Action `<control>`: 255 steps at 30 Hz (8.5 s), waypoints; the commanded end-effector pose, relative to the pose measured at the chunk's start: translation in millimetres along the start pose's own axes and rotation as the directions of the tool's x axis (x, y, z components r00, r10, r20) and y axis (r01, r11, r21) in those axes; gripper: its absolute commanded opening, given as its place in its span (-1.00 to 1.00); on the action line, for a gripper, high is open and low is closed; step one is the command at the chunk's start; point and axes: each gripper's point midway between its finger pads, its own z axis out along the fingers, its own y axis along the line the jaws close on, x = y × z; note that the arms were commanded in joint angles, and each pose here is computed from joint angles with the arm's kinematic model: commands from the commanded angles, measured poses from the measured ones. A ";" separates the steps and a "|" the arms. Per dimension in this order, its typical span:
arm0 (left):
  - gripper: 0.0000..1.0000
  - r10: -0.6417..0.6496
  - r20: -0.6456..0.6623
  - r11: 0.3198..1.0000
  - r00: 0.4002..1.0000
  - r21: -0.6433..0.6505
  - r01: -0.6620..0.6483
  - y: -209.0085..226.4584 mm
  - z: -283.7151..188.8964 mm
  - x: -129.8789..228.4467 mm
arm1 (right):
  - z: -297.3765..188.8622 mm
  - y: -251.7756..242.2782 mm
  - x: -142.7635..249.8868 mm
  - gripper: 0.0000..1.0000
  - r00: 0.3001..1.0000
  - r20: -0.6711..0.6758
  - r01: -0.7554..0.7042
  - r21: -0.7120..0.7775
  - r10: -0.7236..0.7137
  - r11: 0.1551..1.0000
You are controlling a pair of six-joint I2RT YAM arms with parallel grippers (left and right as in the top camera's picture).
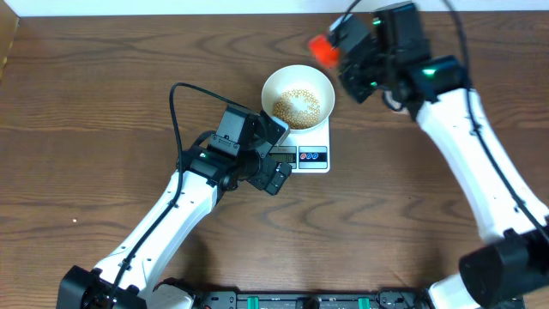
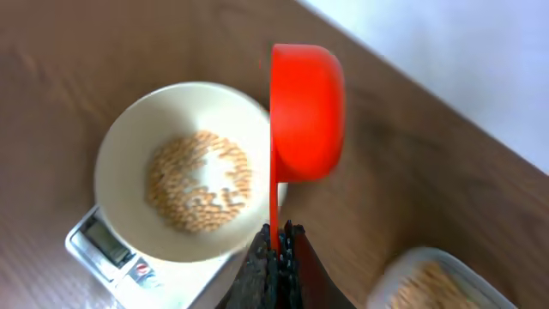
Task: Scoop item into bowl and weigh 50g on scale
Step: 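Carry the empty scoop with the right gripper back to the tub, then dip the red scoop into the soybean tub again with the right gripper, then lift the filled scoop and move it over the bowl, then tilt the scoop to pour soybeans into the bowl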
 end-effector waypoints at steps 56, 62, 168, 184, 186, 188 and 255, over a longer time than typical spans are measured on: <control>0.96 -0.002 0.013 1.000 1.000 -0.010 0.002 2.0 -3.6 -2.5 | 37.6 -145.5 195.4 -0.97 0.743 -0.366 -0.465 0.320 0.561 0.825; 0.96 -0.002 0.013 1.000 1.000 -0.010 0.002 2.0 -3.6 -2.5 | 46.7 -130.7 182.6 -0.98 0.737 -0.339 -0.543 0.218 0.584 0.811; 0.96 -0.002 0.013 1.000 1.000 -0.010 0.002 2.0 -3.6 -2.5 | -48.0 -144.5 112.8 -0.98 0.516 -0.098 -0.699 -0.623 0.851 0.352; 0.96 -0.002 0.013 1.000 1.000 -0.010 0.002 2.0 -3.6 -2.5 | -16.0 -87.0 67.6 -0.98 0.668 -0.114 -0.584 -0.694 0.735 0.422; 0.96 -0.002 0.013 1.000 1.000 -0.010 0.002 2.0 -3.6 -2.5 | -12.0 -77.5 61.1 -0.98 0.689 -0.114 -0.564 -0.705 0.716 0.430; 0.95 -0.002 0.013 1.000 1.000 -0.010 0.002 2.0 -3.6 -2.5 | -8.2 -67.7 55.2 -0.98 0.708 -0.116 -0.546 -0.716 0.697 0.436; 0.96 -0.002 0.013 1.000 1.000 -0.010 0.002 2.0 -3.6 -2.5 | 81.4 34.4 67.8 -0.97 0.974 -0.179 -0.204 -0.418 0.139 0.885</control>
